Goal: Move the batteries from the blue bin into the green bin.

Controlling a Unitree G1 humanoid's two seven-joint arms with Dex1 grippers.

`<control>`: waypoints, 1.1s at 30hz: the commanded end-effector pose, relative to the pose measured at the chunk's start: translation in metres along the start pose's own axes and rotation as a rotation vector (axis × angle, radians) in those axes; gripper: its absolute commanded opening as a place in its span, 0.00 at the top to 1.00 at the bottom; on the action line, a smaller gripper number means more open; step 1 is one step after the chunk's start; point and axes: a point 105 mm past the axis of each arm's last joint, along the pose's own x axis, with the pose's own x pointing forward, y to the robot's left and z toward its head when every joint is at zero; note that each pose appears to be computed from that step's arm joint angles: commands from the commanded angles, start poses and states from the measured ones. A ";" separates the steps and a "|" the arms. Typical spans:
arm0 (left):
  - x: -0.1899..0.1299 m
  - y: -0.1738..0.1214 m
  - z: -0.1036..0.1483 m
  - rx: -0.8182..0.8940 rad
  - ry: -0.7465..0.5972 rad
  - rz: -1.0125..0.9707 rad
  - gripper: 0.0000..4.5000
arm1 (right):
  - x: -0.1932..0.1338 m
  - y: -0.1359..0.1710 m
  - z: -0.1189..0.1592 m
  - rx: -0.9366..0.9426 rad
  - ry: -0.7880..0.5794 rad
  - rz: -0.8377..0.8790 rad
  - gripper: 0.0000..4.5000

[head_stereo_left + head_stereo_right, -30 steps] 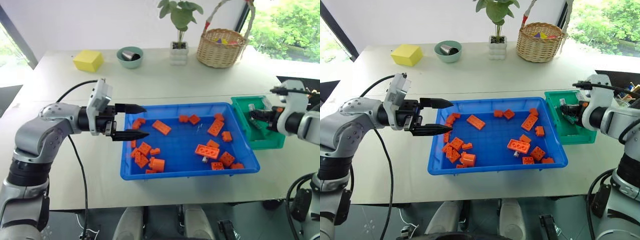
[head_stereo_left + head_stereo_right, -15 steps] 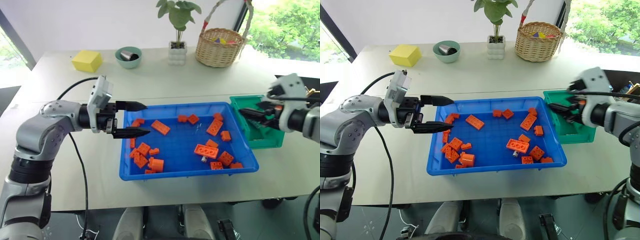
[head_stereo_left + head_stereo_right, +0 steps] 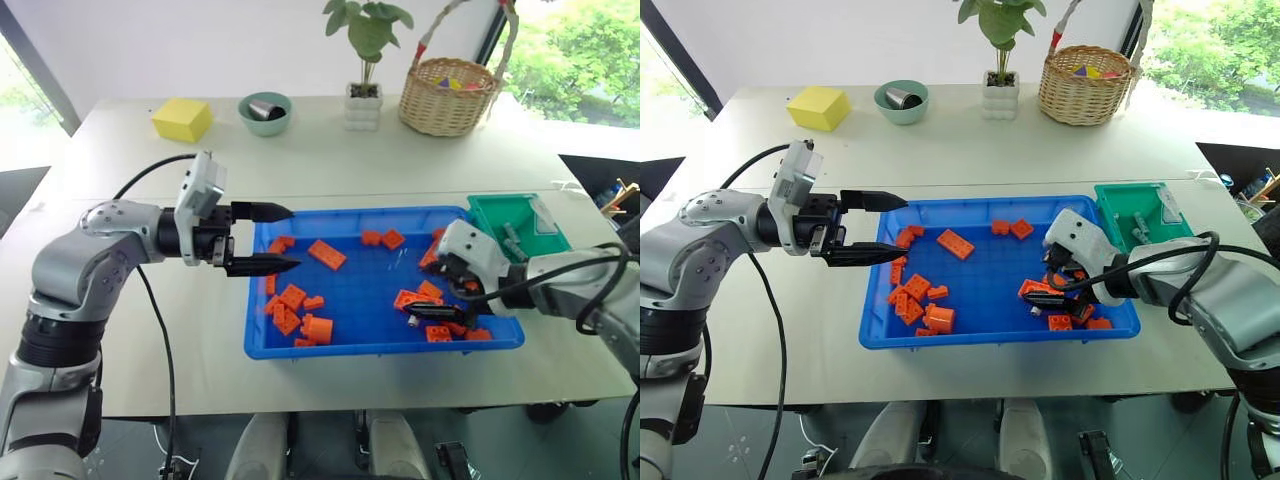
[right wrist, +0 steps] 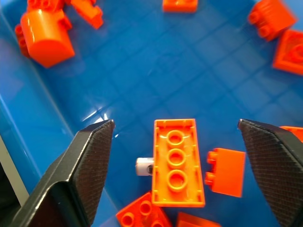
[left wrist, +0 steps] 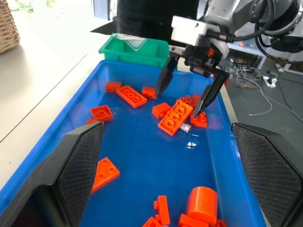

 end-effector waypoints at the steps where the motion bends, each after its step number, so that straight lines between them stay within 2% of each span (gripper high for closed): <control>1: -0.004 -0.002 0.009 0.048 -0.010 0.014 0.00 | 0.002 0.008 0.000 -0.024 -0.004 0.021 0.02; 19: -0.003 -0.002 0.010 0.049 -0.018 0.015 0.00 | 0.016 -0.009 -0.027 0.049 0.036 -0.068 0.02; 22: -0.003 -0.002 0.010 0.050 -0.019 0.016 0.00 | 0.016 -0.009 -0.029 0.051 0.038 -0.070 0.20; 25: -0.003 -0.002 0.010 0.051 -0.020 0.017 0.00 | 0.016 -0.008 -0.028 0.050 0.034 -0.068 0.56; 27: -0.003 -0.002 0.010 0.052 -0.020 0.018 0.00 | 0.016 -0.008 -0.026 0.047 0.027 -0.067 0.73; 30: -0.003 -0.001 0.011 0.052 -0.021 0.019 0.00 | 0.014 -0.008 -0.016 0.039 -0.003 -0.062 0.72; 33: -0.002 -0.001 0.011 0.053 -0.022 0.019 0.00 | 0.014 -0.011 0.008 0.038 -0.084 -0.067 0.72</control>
